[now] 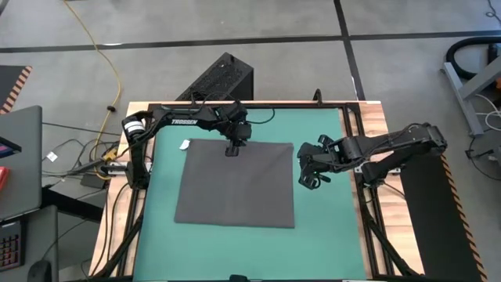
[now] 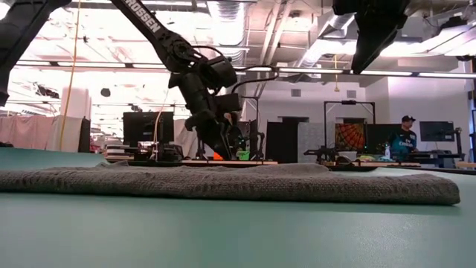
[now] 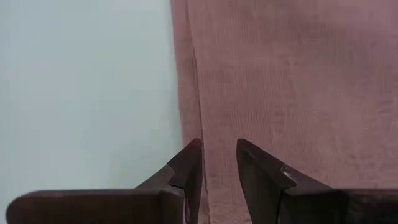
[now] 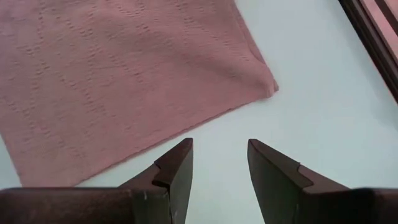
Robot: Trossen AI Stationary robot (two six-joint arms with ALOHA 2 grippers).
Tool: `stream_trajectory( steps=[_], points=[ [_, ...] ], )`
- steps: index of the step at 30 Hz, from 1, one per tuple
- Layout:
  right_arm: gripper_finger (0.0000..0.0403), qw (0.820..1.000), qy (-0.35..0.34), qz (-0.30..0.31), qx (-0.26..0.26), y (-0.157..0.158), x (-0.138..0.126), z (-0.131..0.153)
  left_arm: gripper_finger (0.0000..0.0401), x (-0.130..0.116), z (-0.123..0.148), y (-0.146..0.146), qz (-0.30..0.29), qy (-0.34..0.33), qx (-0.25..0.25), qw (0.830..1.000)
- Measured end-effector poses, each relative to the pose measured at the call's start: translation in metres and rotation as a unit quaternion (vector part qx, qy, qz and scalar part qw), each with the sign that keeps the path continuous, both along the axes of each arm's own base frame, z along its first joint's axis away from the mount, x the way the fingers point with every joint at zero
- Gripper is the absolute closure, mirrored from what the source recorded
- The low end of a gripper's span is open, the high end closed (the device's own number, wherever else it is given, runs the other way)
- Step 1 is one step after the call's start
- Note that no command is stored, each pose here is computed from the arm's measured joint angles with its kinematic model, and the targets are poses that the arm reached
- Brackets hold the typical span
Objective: Roll towel
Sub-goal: Roll the gray towel on the table
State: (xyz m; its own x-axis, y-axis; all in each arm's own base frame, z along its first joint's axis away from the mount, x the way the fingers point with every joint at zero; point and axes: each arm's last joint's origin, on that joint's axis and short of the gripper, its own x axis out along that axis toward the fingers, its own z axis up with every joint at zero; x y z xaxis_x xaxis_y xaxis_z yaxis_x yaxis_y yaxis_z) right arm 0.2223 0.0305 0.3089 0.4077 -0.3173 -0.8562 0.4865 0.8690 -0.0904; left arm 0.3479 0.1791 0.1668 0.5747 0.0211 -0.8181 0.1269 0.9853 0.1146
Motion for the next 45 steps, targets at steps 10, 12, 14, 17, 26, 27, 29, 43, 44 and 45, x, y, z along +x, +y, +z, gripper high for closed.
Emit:
stream_trajectory(
  steps=[10,12,14,17,26,27,29,43,44,45],
  points=[
    [0.0227,1.000,-0.001,-0.002,0.001,-0.001,0.000,0.000,0.0315,0.001,-0.018,-0.001,0.001,0.031,-0.014,0.999],
    [0.0227,1.000,-0.002,-0.002,0.002,-0.001,0.000,0.000,0.0315,0.002,-0.018,0.000,0.003,0.031,-0.009,0.999],
    [0.0227,1.000,-0.002,-0.002,0.002,-0.001,0.001,0.000,0.0315,0.001,-0.018,0.000,0.008,0.033,-0.008,0.999],
    [0.0227,1.000,-0.002,-0.002,0.002,-0.001,0.000,0.000,0.0315,0.001,-0.018,0.000,0.010,0.034,-0.007,0.999],
    [0.0227,1.000,-0.002,-0.001,0.003,-0.001,0.000,0.000,0.0315,0.001,-0.018,0.002,0.014,0.039,0.006,0.999],
    [0.0227,1.000,-0.002,-0.001,0.003,-0.001,0.000,0.000,0.0315,0.001,-0.019,0.002,0.013,0.040,0.005,0.999],
    [0.0227,1.000,-0.002,-0.001,0.003,-0.001,0.000,0.000,0.0315,0.002,-0.023,0.002,0.009,0.043,0.003,0.999],
    [0.0227,1.000,-0.002,-0.001,0.004,-0.001,0.000,0.000,0.0358,0.004,-0.022,0.001,0.018,0.061,0.008,0.998],
    [0.0227,1.000,-0.002,-0.001,0.004,-0.001,0.000,0.000,0.0369,0.005,-0.021,0.002,0.019,0.061,0.010,0.998],
    [0.0227,1.000,-0.002,-0.001,0.004,-0.001,0.001,0.000,0.0380,0.006,-0.019,0.003,0.019,0.060,0.010,0.998]
  ],
)
